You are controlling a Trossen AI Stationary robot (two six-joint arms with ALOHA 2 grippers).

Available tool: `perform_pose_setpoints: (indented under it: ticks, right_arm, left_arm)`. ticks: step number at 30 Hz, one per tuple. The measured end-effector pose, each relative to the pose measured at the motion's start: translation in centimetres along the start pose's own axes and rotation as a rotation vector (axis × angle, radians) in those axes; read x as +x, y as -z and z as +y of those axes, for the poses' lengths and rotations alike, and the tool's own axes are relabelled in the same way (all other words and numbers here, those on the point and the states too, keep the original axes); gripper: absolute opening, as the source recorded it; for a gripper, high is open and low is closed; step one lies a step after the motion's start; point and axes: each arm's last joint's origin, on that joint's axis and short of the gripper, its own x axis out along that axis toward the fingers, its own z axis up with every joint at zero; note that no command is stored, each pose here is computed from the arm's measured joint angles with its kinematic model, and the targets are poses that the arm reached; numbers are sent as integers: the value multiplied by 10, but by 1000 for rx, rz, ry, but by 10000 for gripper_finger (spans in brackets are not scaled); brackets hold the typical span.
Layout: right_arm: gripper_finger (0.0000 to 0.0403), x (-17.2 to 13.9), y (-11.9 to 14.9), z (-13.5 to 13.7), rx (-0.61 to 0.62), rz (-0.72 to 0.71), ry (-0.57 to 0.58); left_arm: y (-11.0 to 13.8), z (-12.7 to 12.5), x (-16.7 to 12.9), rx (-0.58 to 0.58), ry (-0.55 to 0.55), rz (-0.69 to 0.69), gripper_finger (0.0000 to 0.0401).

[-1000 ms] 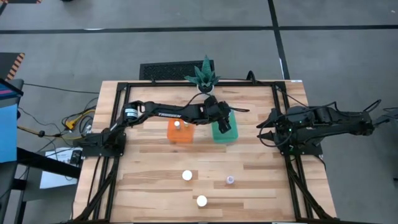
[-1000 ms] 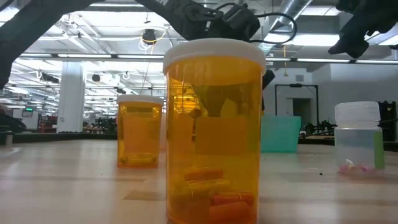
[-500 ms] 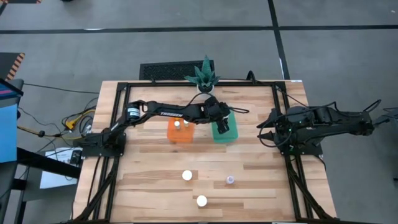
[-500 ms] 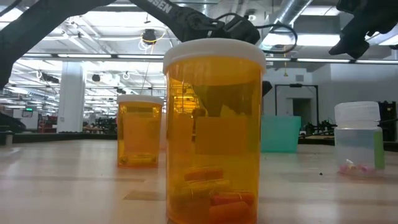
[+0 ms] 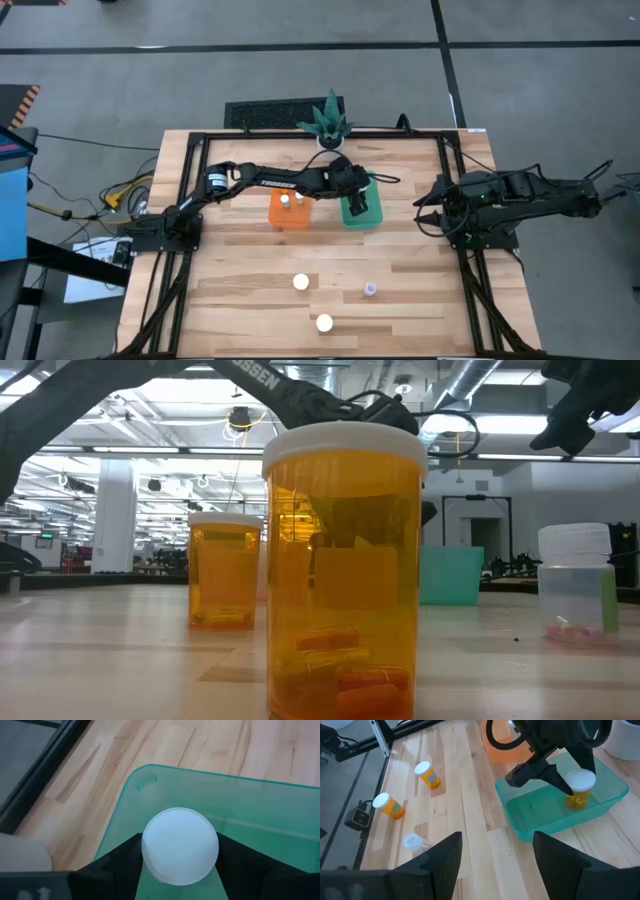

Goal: Pick and place medicine bottles into bin by pill shape (circle, oval)
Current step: Put the top orange pill bottle into the green bin

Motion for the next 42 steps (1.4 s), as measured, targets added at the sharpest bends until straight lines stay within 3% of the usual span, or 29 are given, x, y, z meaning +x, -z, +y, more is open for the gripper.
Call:
perform_pose_setpoints:
  ticks: [18, 26, 35, 39, 42]
  right_arm:
    - [255, 0, 0, 0, -3, 0, -1]
    - [255, 0, 0, 0, -3, 0, -1]
    - [255, 0, 0, 0, 0, 0, -1]
    - [255, 0, 0, 0, -1, 1, -1]
    - [255, 0, 0, 0, -8, 0, -2]
  left_arm:
    - [-4, -1, -1, 17, 16, -23, 278]
    - [-28, 4, -18, 20, -35, -12, 279]
    - [-57, -17, -73, 61, 104, 130, 279]
    - [-69, -41, -121, 58, 218, 205, 279]
    - [-65, -66, -161, 81, 257, 242, 279]
